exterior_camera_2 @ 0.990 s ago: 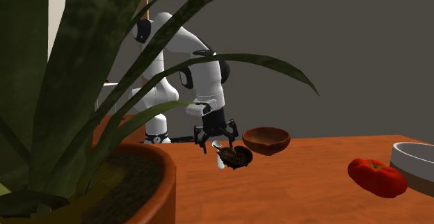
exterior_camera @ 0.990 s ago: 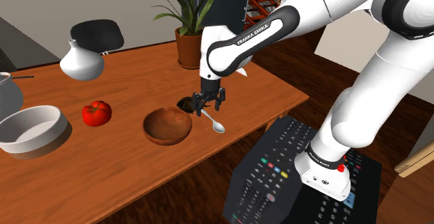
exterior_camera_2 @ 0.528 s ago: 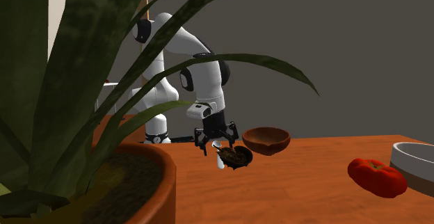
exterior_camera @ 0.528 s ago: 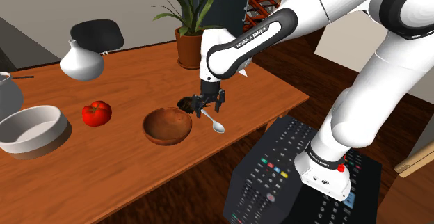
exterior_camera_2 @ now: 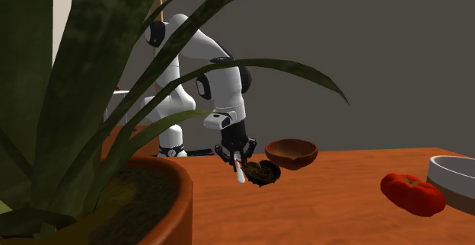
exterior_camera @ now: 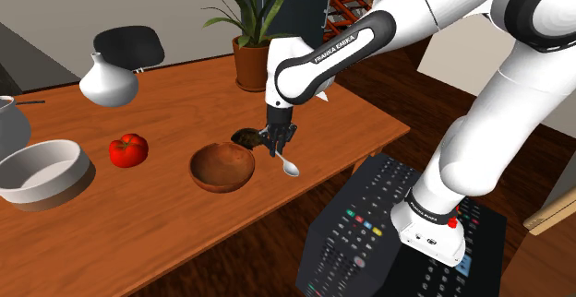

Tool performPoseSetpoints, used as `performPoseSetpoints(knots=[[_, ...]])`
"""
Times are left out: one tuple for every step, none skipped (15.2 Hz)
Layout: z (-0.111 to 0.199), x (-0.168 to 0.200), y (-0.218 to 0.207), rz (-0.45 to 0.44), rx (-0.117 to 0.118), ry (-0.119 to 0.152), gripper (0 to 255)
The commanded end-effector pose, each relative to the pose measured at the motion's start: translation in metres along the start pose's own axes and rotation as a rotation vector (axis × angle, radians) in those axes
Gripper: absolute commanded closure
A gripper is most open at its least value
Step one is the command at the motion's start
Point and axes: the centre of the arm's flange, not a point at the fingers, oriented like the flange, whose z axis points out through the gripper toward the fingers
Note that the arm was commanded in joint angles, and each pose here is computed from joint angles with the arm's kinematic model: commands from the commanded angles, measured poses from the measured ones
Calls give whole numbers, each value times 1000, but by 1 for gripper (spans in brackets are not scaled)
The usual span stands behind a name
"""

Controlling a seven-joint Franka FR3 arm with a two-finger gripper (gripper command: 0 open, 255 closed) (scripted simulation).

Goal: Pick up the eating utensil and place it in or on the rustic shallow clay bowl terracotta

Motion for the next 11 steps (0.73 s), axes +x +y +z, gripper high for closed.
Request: performPoseSetpoints(knots=[[2,-1,0,-1,-2,-5,255],[2,-1,0,-1,-2,-5,255],[2,0,-2,-1,-2,-5,255],[-3,-1,-2,-1,-2,-5,255],[-9,-2,-3,-1,-2,-5,255],[-14,-2,-4,-1,-2,-5,255],[-19,-3,-5,-1,-2,-5,255],[-24,-4,-6,-1,-2,-5,255],[-29,-4,-6,-1,-2,-5,255],[-34,-5,-7,-1,-2,-5,255],[-40,-6,-8,-1,-2,-5,255]])
